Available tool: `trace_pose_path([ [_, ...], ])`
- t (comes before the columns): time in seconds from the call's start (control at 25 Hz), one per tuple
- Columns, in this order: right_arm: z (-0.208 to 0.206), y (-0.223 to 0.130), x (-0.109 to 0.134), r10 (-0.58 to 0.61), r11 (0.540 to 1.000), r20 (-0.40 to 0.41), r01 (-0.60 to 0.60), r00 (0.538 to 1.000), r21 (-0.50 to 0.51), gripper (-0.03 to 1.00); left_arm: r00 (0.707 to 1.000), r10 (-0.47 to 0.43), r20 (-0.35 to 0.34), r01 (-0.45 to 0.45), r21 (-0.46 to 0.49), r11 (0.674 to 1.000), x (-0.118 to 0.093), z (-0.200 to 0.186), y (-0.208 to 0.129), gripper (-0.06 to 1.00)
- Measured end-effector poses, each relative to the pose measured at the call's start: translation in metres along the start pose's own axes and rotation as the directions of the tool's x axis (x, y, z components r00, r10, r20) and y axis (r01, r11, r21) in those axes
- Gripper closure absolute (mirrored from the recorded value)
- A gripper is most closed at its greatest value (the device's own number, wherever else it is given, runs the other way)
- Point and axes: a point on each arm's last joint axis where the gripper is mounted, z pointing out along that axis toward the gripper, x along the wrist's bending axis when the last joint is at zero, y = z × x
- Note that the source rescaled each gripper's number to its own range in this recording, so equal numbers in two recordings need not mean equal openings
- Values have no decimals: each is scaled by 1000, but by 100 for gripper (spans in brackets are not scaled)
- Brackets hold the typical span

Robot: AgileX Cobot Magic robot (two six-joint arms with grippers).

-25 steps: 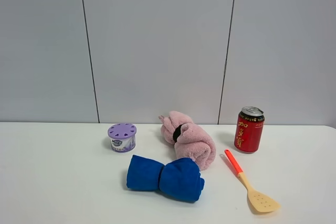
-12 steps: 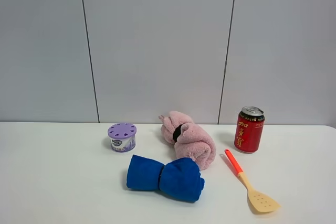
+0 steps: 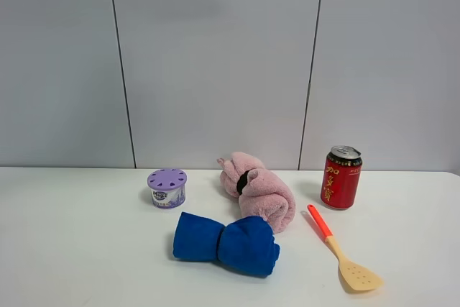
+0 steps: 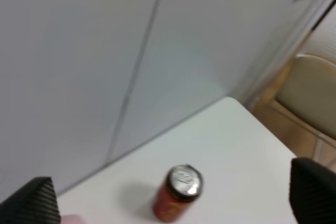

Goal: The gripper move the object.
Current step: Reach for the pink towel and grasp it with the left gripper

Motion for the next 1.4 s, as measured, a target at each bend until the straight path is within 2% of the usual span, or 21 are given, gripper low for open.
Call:
trace_pose_path([
  [0.12,0,0,0,0,1000,0,0,1000,0,-3,994,-107,11,106,74,992,-1,40,-18,-5],
  [0.2,0,0,0,0,1000,0,0,1000,0,-3,981,-195,-5,194,125,973,2,65,-33,-5],
  [0.36,0,0,0,0,1000,0,0,1000,0,-3,934,-344,-99,357,214,909,17,107,-66,-5],
  [0.56,0,0,0,0,1000,0,0,1000,0,-3,869,-439,-226,488,257,834,39,145,-101,-5],
  [0.68,0,0,0,0,1000,0,0,1000,0,-3,856,-430,-286,507,302,807,47,161,-122,-5],
  [0.8,0,0,0,0,1000,0,0,1000,0,-3,857,-387,-341,495,337,801,53,175,-142,-5],
  [0.96,0,0,0,0,1000,0,0,1000,0,-3,853,-314,-416,472,363,803,58,191,-166,-5],
  [1.16,0,0,0,0,1000,0,0,1000,0,-3,845,-246,-475,449,379,809,63,208,-191,-5],
  [1.4,0,0,0,0,1000,0,0,1000,0,-3,845,-183,-503,407,381,830,70,217,-203,-5],
])
